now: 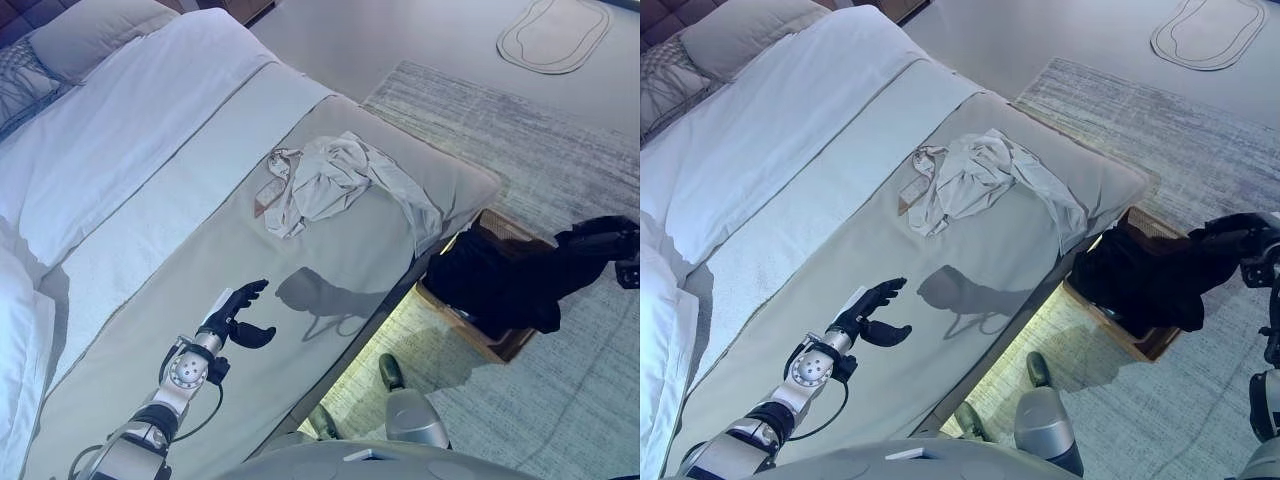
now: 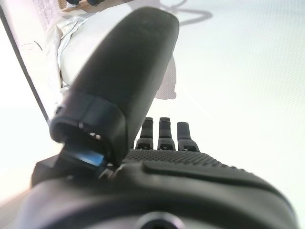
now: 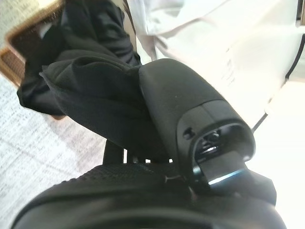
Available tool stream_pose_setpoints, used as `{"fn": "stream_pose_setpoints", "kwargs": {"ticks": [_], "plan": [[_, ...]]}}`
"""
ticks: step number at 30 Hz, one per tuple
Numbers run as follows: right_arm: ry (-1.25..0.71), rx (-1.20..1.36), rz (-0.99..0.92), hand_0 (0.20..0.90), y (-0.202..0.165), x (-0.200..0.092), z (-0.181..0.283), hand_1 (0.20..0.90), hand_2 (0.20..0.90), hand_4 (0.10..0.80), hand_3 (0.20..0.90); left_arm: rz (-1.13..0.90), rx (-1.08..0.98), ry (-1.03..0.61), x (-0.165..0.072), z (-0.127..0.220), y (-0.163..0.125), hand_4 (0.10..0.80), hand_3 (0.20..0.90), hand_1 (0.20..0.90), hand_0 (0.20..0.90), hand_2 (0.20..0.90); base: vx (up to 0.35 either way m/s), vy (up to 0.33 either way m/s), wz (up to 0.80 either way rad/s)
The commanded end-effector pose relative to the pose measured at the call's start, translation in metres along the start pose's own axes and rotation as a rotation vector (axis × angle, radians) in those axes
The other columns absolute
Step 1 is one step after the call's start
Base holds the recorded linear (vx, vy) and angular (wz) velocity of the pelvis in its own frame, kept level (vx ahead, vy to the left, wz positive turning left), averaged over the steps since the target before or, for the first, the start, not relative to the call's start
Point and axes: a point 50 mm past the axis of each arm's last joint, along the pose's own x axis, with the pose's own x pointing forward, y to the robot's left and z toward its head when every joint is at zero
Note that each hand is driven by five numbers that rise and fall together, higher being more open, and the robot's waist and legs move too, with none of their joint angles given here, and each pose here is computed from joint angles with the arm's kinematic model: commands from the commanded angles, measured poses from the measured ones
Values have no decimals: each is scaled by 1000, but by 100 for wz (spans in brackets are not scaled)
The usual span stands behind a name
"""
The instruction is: Pick up the clothes from the bed and place them into the basket
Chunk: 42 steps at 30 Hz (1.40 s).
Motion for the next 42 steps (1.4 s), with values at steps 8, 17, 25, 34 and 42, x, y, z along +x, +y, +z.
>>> {"fn": "stream_pose_setpoints", "kwargs": {"ticks": [8, 17, 25, 34, 42], "plan": [[-145, -110, 0, 900, 0, -1, 23, 900, 900, 800, 900, 28, 23, -86, 7, 19, 13, 800, 900, 900, 900, 900, 3, 4, 0], [-30, -99, 18, 900, 4, 0, 0, 900, 900, 800, 900, 30, 34, -84, 7, 19, 17, 800, 900, 900, 900, 900, -2, -1, 0], [-12, -154, -46, 900, -10, -2, -2, 900, 900, 800, 900, 50, 36, -72, 3, 15, 22, 800, 900, 900, 900, 900, -4, -10, 9], [-260, -245, -324, 900, -25, -12, 53, 900, 900, 800, 900, 85, 14, -78, -1, 11, 22, 800, 900, 900, 900, 900, -26, -7, 6], [-544, -266, -431, 900, -23, -30, 127, 900, 900, 800, 900, 107, -41, -135, 4, 22, 12, 800, 900, 900, 900, 900, -43, 33, 14]]}}
